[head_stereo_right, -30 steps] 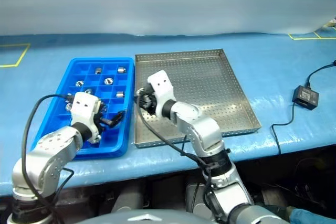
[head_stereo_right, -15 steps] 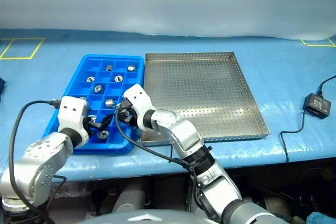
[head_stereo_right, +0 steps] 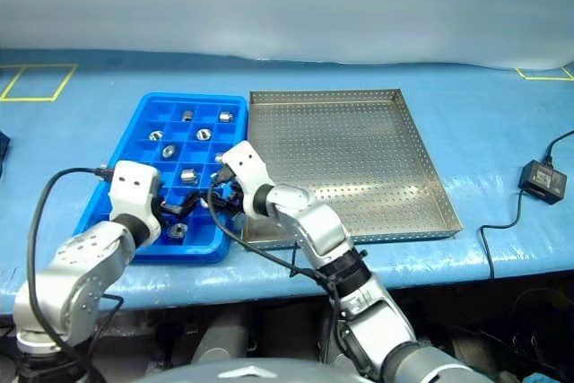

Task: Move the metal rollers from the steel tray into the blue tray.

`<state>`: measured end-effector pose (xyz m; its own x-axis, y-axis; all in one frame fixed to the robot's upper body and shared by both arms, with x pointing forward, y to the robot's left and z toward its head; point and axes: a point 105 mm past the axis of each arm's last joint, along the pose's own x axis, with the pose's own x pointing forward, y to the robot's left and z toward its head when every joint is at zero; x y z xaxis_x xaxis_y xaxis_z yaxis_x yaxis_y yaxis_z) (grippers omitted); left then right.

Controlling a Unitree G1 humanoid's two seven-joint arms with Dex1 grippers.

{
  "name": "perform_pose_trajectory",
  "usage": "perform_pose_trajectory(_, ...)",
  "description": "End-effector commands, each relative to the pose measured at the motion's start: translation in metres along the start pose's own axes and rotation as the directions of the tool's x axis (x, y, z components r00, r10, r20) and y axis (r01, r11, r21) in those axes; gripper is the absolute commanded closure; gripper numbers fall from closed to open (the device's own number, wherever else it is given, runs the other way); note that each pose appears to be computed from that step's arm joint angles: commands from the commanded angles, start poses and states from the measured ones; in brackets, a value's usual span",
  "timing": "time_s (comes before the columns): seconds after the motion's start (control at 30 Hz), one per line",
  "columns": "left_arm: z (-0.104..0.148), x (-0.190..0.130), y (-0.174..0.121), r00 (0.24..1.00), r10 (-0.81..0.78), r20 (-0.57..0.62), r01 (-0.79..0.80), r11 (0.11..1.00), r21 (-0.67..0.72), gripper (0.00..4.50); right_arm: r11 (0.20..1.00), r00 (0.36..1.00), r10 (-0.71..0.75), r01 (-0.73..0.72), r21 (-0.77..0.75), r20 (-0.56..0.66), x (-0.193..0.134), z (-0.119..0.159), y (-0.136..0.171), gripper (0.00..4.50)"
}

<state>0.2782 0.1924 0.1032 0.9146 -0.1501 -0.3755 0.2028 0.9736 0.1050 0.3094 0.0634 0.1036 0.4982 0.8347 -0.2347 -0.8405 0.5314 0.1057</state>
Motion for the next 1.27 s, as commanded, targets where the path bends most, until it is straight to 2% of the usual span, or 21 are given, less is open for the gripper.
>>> perform_pose_trajectory(0.03, 0.020, 0.006, -0.020, 0.992, -0.095, 0.083, 0.094, 0.995, 0.018, 0.41, 0.994, 0.986, -0.063, 0.075, -0.075, 0.157, -0.009, 0.036, 0.002, 0.04)
perform_pose_trajectory(0.13, 0.029, 0.015, -0.035, 0.981, -0.158, 0.116, 0.157, 0.987, 0.022, 0.41, 0.995, 0.976, -0.079, 0.091, -0.048, 0.203, -0.029, 0.043, -0.009, 0.04)
perform_pose_trajectory(0.23, 0.038, 0.023, -0.049, 0.964, -0.212, 0.157, 0.206, 0.977, 0.057, 0.41, 0.977, 0.958, -0.195, 0.210, -0.049, 0.208, -0.058, 0.037, -0.038, 0.04)
perform_pose_trajectory(0.43, 0.042, 0.030, -0.060, 0.934, -0.314, 0.170, 0.303, 0.949, 0.088, 0.41, 0.937, 0.932, -0.348, 0.347, 0.021, 0.103, -0.114, 0.008, -0.087, 0.04)
perform_pose_trajectory(0.53, 0.040, 0.035, -0.053, 0.933, -0.314, 0.173, 0.306, 0.949, 0.072, 0.03, 0.908, 0.906, -0.419, 0.417, 0.043, 0.057, -0.129, -0.005, -0.103, 0.01)
perform_pose_trajectory(0.8, 0.040, 0.032, -0.043, 0.936, -0.302, 0.178, 0.291, 0.953, 0.085, 0.01, 0.911, 0.907, -0.413, 0.413, 0.020, 0.087, -0.137, -0.001, -0.096, 0.01)
perform_pose_trajectory(1.07, 0.028, 0.029, -0.044, 0.944, -0.298, 0.144, 0.290, 0.954, 0.077, 0.01, 0.921, 0.914, -0.386, 0.389, -0.003, 0.122, -0.140, 0.011, -0.094, 0.01)
perform_pose_trajectory(1.27, 0.031, 0.031, -0.046, 0.941, -0.307, 0.144, 0.299, 0.951, 0.081, 0.01, 0.932, 0.925, -0.358, 0.363, -0.018, 0.128, -0.139, 0.012, -0.088, 0.01)
